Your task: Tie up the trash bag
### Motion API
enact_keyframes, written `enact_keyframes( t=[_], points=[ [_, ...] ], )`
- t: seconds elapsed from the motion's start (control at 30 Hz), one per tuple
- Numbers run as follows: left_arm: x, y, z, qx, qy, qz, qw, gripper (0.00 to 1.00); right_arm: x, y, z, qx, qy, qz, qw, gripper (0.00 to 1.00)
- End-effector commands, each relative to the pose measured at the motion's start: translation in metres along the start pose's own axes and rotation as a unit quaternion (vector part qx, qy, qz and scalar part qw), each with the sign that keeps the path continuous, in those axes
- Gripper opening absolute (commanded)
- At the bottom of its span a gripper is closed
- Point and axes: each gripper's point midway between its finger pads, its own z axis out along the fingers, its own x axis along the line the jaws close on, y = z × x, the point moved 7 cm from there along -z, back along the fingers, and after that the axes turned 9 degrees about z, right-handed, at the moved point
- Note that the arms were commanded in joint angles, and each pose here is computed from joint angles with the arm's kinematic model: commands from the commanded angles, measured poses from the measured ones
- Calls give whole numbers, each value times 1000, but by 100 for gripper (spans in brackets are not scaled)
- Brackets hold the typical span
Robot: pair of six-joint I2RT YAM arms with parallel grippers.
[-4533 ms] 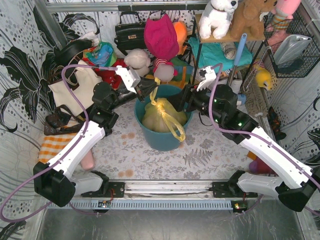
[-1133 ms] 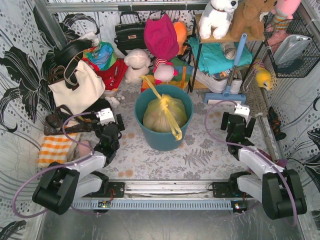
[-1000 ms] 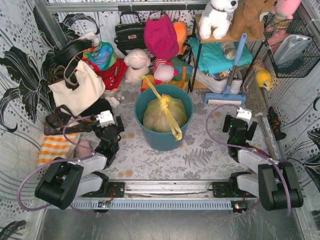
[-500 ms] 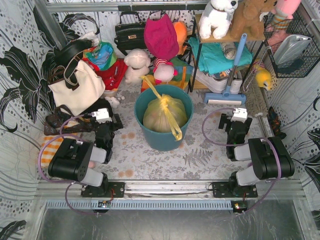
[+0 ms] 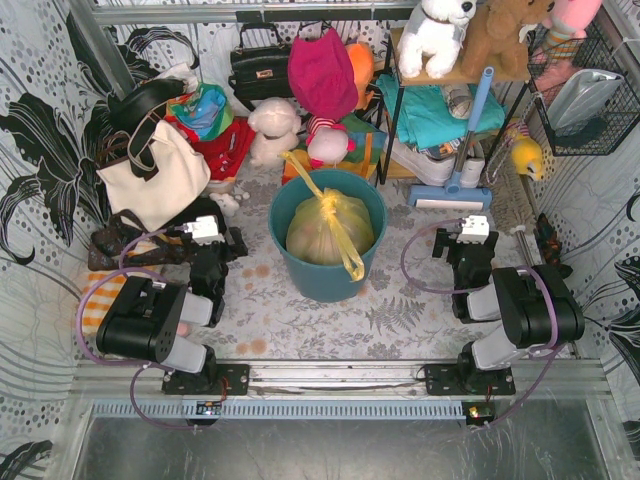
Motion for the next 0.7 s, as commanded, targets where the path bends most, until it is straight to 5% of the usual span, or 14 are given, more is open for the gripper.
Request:
enact_keyframes(
  t=[0.0, 0.67],
  points=[
    [0, 18, 8, -40, 2, -15, 999, 98, -1, 12, 5, -31, -2, 10, 999, 97],
    [0, 17, 8, -39, 2, -15, 999, 98, -3, 12, 4, -33, -8, 8, 999, 97]
  ],
)
